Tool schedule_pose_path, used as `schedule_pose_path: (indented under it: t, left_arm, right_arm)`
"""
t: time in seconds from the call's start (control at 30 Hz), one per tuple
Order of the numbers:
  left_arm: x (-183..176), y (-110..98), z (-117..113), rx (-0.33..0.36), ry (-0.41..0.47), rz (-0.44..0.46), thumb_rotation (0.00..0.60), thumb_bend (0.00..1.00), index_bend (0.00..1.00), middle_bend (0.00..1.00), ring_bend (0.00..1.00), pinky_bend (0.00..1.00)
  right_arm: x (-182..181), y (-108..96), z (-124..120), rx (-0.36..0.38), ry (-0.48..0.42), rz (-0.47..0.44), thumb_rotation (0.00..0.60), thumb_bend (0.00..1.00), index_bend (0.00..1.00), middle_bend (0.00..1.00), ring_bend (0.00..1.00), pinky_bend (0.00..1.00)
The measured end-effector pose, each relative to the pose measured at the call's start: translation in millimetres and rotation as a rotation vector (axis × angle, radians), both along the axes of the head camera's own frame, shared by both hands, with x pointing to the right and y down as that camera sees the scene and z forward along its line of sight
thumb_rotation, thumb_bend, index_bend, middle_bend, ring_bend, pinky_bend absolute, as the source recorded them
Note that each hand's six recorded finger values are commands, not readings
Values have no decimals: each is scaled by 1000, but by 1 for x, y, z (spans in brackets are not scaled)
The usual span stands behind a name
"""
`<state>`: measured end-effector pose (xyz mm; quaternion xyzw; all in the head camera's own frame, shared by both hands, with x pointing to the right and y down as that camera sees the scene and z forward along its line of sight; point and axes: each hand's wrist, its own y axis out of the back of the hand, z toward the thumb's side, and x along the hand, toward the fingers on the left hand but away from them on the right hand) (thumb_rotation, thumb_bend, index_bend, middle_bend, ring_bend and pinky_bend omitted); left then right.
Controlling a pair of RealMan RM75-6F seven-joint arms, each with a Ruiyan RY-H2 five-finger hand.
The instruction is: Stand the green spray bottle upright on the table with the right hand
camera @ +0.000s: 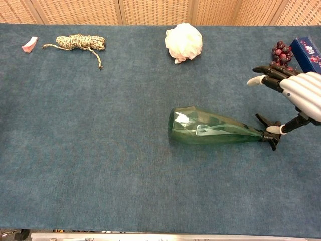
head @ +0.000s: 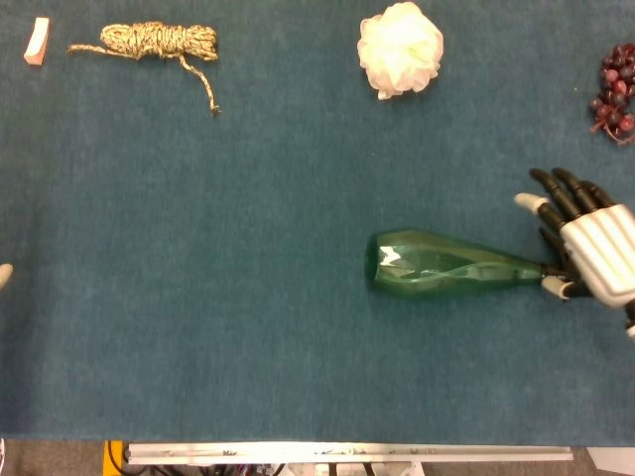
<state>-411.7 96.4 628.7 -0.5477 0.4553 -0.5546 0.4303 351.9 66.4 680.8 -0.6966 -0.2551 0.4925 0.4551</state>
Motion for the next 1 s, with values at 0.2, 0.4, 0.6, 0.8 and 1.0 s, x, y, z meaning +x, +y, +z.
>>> schedule_pose_path:
  t: [0.2, 0.4, 0.6, 0.8, 1.0]
  left_arm:
    - [0, 0, 0, 0, 0, 0, 600, 0, 0, 0, 0, 0]
    - [0, 0, 0, 0, -1, 0, 600, 0, 0, 0, 0, 0]
    - [0, 0, 0, 0, -1, 0, 600, 0, 0, 0, 0, 0]
    - [0, 0, 0, 0, -1, -1, 600, 0, 0, 0, 0, 0]
    - [0, 0, 0, 0, -1, 0, 600, 0, 0, 0, 0, 0]
  right_arm:
    - [-14, 4, 14, -29, -7, -36, 600, 0, 142, 6, 0, 134]
    - [-26, 6, 29, -47, -8, -70, 600, 0, 50, 0, 0, 107]
    - [-38, 4, 40, -46, -14, -98, 600, 0, 22, 0, 0, 98]
    - [-42, 2, 51, -60, 3, -117, 600, 0, 22, 0, 0, 97]
    - [-37, -7, 56, -50, 35, -103, 600, 0, 22, 0, 0, 97]
